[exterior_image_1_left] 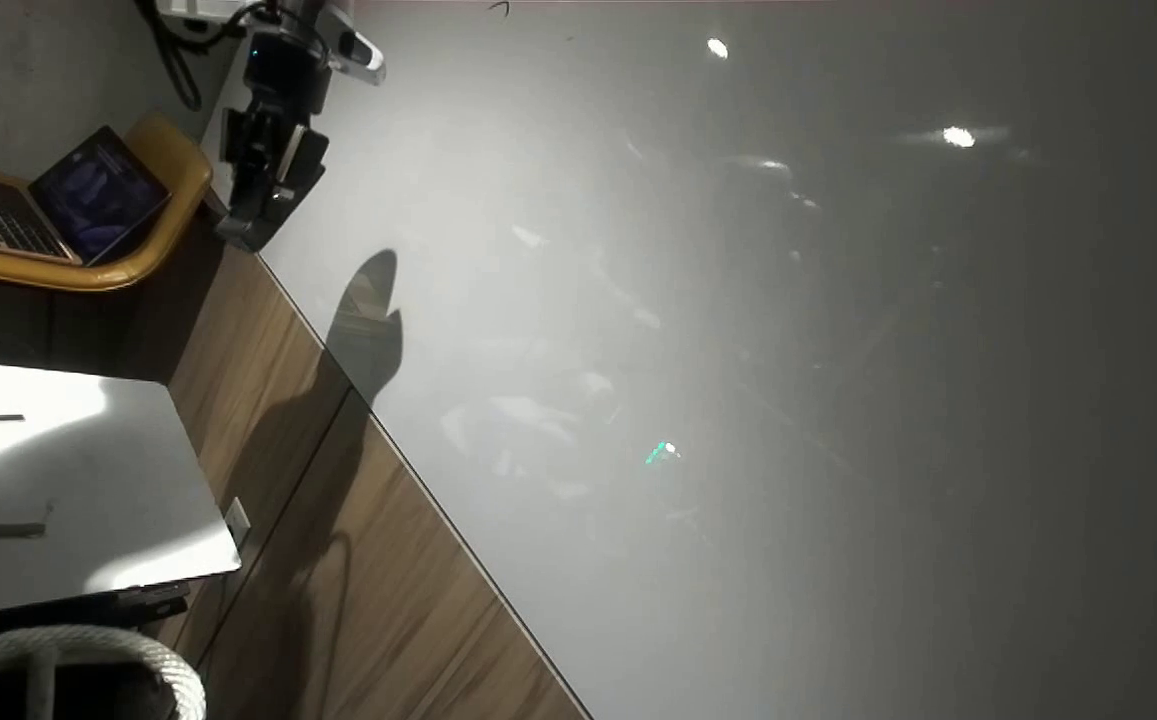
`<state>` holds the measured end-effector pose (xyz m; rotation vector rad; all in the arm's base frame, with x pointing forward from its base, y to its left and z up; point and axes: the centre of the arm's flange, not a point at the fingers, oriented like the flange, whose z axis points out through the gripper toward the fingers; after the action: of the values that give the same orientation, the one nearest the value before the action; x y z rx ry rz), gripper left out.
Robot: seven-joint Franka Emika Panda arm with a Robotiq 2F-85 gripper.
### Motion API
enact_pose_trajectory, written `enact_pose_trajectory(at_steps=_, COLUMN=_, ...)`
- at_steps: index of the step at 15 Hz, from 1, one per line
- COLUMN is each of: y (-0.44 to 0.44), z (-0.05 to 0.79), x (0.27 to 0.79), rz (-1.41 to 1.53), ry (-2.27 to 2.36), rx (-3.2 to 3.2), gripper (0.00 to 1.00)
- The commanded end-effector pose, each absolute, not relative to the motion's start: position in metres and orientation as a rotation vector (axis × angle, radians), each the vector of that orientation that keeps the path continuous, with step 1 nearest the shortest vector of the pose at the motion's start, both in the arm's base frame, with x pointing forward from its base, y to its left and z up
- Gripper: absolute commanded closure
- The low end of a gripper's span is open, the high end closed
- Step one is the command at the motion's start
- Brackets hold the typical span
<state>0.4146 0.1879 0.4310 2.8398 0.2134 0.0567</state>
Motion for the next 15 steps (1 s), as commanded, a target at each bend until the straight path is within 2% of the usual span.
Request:
enact_pose_trajectory(at_steps=1, y=0.204, z=0.527, x=0.440, rz=0.341, ry=0.284, rx=2.784, gripper=0.71)
enact_pose_trajectory(at_steps=8, y=0.248, z=0.668, x=0.518, rz=0.677, ry=0.351, rx=2.712, gripper=0.71)
enact_pose_trajectory(at_steps=15, y=0.263, z=0.687, x=0.587, rz=0.697, ry=0.365, rx=2.697, gripper=0.71)
